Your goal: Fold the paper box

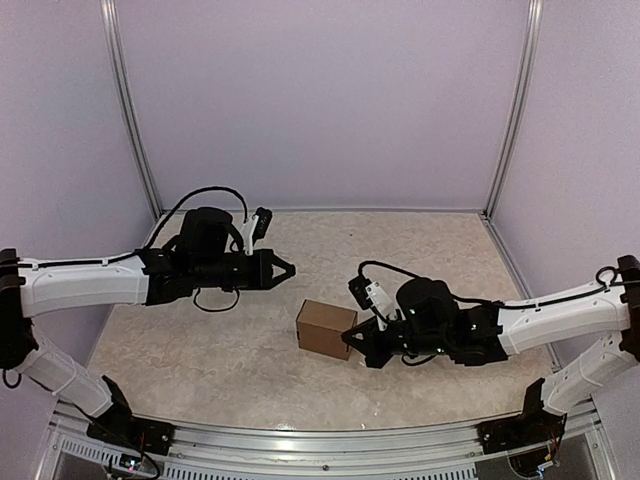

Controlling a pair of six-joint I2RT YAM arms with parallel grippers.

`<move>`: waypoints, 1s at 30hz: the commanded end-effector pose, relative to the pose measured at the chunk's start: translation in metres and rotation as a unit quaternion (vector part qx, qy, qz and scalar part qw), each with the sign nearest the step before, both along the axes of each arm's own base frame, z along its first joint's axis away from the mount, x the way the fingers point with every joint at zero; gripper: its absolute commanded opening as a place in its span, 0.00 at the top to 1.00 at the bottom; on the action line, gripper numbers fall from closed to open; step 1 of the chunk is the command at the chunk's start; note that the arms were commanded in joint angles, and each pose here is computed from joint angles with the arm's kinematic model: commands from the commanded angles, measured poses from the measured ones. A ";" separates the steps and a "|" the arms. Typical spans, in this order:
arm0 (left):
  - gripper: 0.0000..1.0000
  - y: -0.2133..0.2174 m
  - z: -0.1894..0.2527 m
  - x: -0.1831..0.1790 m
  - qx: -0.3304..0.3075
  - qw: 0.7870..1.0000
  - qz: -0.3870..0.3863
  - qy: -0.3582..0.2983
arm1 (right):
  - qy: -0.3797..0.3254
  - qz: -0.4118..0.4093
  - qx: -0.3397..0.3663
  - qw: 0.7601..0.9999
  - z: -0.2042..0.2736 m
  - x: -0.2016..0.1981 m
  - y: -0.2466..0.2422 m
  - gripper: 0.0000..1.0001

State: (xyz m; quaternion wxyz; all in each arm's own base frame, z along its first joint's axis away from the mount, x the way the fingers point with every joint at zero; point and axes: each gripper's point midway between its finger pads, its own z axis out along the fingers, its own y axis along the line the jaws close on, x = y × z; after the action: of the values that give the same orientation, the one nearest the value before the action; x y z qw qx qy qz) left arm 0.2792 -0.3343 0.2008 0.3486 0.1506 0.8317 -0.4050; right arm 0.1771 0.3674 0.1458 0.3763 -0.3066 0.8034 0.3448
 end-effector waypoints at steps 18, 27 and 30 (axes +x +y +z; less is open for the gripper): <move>1.00 -0.039 -0.106 0.058 0.082 0.991 -0.060 0.092 | 0.044 -0.072 -0.062 0.994 -0.074 0.024 -0.003 1.00; 1.00 -0.022 -0.125 0.034 0.094 0.985 -0.078 0.118 | 0.048 -0.116 -0.052 0.991 -0.072 0.047 -0.016 1.00; 1.00 -0.017 -0.122 0.025 0.088 0.986 -0.080 0.120 | 0.049 -0.124 -0.047 0.990 -0.072 0.053 -0.017 1.00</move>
State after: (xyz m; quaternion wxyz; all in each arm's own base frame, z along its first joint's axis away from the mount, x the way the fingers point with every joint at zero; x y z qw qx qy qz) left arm 0.3183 -0.3605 0.0727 0.2041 0.1877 0.8899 -0.3622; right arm 0.2176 0.3544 0.0760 0.3524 -0.2288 0.8643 0.2766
